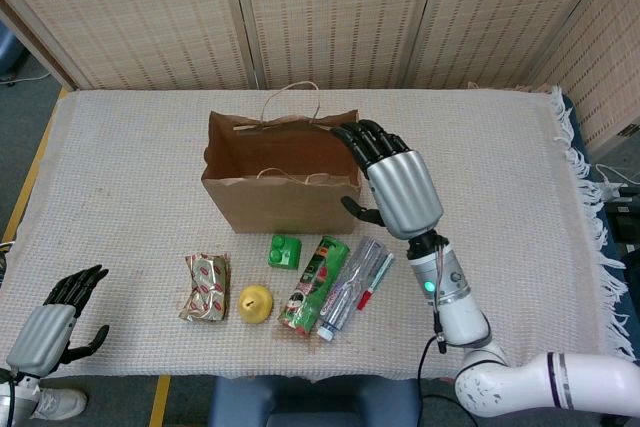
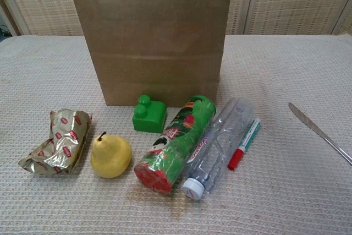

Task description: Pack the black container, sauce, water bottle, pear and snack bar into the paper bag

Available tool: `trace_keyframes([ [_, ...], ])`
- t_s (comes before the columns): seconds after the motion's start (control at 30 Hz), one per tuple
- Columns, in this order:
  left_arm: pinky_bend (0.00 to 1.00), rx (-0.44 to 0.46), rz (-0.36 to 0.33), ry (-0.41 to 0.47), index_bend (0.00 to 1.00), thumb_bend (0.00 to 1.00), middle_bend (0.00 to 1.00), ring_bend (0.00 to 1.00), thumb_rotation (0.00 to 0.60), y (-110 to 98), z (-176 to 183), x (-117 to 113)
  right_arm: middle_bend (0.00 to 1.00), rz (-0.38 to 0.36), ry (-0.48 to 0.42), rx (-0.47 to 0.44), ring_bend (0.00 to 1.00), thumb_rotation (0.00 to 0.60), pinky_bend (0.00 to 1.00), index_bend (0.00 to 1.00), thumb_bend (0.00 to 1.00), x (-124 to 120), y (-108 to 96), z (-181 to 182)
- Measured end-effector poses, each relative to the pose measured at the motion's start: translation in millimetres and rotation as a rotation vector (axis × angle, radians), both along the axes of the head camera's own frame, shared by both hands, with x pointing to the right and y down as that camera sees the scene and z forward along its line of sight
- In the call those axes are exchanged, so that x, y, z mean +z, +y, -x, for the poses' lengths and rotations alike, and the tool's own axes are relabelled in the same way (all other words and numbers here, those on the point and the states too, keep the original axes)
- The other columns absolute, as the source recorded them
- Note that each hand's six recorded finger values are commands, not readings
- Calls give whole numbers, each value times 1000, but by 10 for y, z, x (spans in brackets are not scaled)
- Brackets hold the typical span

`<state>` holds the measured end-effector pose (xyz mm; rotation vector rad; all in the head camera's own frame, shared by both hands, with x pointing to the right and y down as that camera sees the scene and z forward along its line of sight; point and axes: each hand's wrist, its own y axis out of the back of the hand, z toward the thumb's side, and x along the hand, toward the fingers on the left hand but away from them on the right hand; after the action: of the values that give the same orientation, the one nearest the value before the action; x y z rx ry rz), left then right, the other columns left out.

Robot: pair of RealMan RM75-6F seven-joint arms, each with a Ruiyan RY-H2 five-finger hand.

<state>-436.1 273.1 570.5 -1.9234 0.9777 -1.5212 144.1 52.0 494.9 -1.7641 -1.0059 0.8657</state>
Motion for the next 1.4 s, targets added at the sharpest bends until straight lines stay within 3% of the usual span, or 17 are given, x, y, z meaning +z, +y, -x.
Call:
trace_keyframes([
  [0.13,63,6,5,-4,0,384,0,0,600,10,-13,10,174,139,125,-93,136,600,323,169,68,186,351,-422],
  [0.33,63,4,7,-6,0,384,0,0,600,12,-13,15,174,365,257,-260,133,600,312,127,45,633,938,-697],
  [0.47,62,4,8,-2,0,384,0,0,600,7,-15,14,173,439,357,-351,103,600,271,85,15,934,1132,-781],
  [0.93,63,-7,10,14,0,384,0,0,600,-3,3,-2,140,486,451,-583,71,600,211,37,15,1575,1413,-99],
  [1.27,64,-12,11,23,0,384,0,0,600,-12,9,-10,140,490,516,-637,68,600,192,40,15,1785,1475,65],
  [1.4,63,-12,12,24,0,384,0,0,600,-12,7,-11,141,494,544,-655,90,600,196,101,15,1843,1525,53],
])
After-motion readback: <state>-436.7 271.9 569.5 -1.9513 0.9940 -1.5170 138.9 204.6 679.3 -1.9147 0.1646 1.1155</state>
